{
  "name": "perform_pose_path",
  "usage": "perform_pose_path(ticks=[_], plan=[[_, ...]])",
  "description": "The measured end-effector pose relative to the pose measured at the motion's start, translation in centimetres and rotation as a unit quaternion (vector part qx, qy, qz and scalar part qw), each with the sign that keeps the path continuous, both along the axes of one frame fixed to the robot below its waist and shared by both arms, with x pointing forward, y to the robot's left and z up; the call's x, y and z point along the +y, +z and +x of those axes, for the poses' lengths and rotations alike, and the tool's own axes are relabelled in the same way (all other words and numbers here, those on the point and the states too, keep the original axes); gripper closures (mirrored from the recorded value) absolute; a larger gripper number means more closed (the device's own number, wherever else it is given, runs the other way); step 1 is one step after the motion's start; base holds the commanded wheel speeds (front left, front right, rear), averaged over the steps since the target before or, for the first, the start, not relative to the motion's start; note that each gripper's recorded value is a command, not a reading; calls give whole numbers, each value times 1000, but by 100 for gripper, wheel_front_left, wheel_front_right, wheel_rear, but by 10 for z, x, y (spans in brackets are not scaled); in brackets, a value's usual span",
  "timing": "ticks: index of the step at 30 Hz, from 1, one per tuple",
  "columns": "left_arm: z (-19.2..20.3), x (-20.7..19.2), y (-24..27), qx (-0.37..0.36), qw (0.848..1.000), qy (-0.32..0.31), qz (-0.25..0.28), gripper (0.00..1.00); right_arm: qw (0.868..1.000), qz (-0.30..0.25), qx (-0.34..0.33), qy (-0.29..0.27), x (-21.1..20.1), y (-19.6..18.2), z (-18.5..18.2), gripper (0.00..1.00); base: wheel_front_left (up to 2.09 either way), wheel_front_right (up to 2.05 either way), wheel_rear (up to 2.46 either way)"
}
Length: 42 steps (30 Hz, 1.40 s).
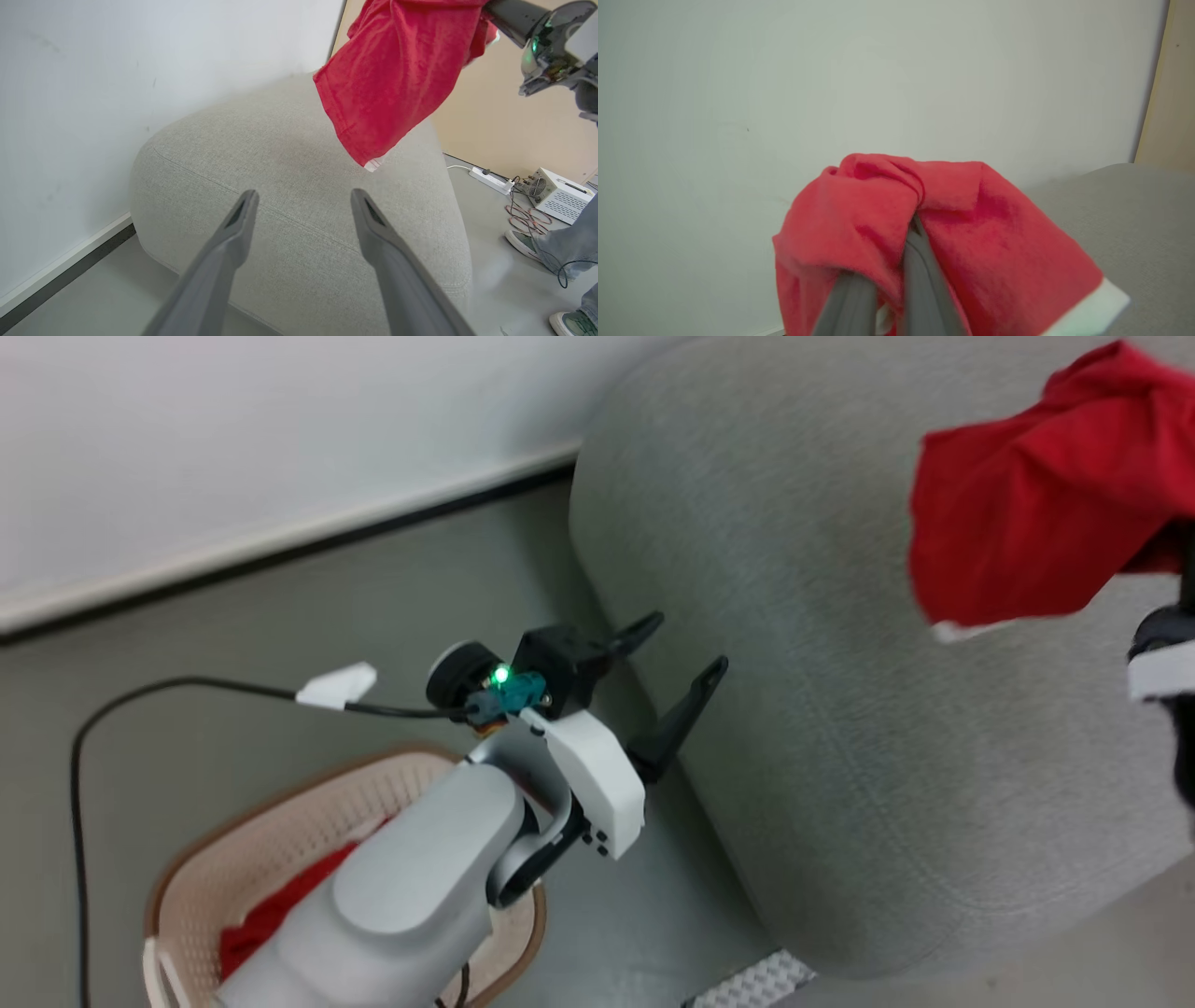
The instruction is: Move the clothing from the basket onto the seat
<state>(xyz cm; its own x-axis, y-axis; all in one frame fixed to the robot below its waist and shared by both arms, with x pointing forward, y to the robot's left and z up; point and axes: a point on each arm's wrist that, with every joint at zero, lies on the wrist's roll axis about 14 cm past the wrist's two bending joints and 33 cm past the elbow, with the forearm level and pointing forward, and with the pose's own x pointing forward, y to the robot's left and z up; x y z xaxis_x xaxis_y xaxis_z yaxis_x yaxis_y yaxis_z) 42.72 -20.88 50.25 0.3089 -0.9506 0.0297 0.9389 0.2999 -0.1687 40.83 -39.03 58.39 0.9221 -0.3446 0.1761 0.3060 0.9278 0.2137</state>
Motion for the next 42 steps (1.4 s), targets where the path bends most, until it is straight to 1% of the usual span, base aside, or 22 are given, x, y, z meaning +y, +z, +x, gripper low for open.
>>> perform_pose_path(ticks=[6, 11, 16, 20, 22, 24, 25, 26, 27, 28, 30, 32, 34, 36, 38, 40, 42], plan=[[33, 13, -29, 16, 1000, 22, 7, 0, 998, 7, 63, 2, -10, -43, 54, 100, 0, 0, 0], [60, 30, -57, 34, 998, 54, 15, 0, 996, 5, 89, 3, -16, -66, 97, 100, 0, 0, 0], [74, 51, -86, 56, 995, 82, 28, 0, 989, -6, 148, -15, -32, -107, 112, 100, 0, 0, 0], [80, 63, -100, 66, 992, 98, 37, 0, 976, -23, 215, 2, -25, -146, 116, 100, 0, 0, 0], [82, 67, -104, 68, 992, 101, 40, 0, 964, -5, 266, 3, -23, -172, 109, 100, 0, 0, 0], [82, 67, -104, 67, 992, 103, 40, 0, 953, 4, 301, 7, -20, -185, 104, 100, 0, 0, 0], [82, 67, -103, 66, 992, 103, 40, 0, 947, 13, 322, 7, -21, -190, 101, 76, 0, 0, 0], [82, 67, -101, 65, 992, 104, 40, 0, 941, 16, 337, 12, -19, -194, 98, 54, 0, 0, 0], [82, 67, -99, 63, 992, 104, 40, 0, 939, 22, 343, 13, -17, -195, 96, 2, 0, 0, 0], [82, 67, -97, 62, 992, 105, 38, 0, 937, 27, 347, 13, -17, -195, 95, 0, 0, 0, 0], [81, 68, -93, 61, 992, 107, 37, 0, 930, 32, 365, 15, -18, -194, 89, 0, 0, 0, 0], [78, 68, -88, 58, 992, 109, 37, 0, 927, 34, 372, 18, -18, -189, 85, 0, 0, 0, 0], [75, 68, -80, 53, 992, 110, 33, 0, 923, 29, 383, 19, -21, -182, 78, 0, 0, 0, 0], [72, 69, -73, 48, 992, 113, 31, 0, 923, 29, 384, 19, -24, -172, 72, 0, 0, 0, 0], [69, 70, -66, 48, 992, 116, 29, 0, 917, 22, 398, 23, -25, -165, 64, 0, 0, 0, 0], [64, 71, -59, 47, 991, 119, 26, 0, 915, 13, 403, 29, -26, -155, 57, 0, 0, 0, 0], [59, 73, -53, 46, 991, 123, 24, 0, 916, -2, 399, 36, -27, -142, 51, 0, 0, 0, 0]])
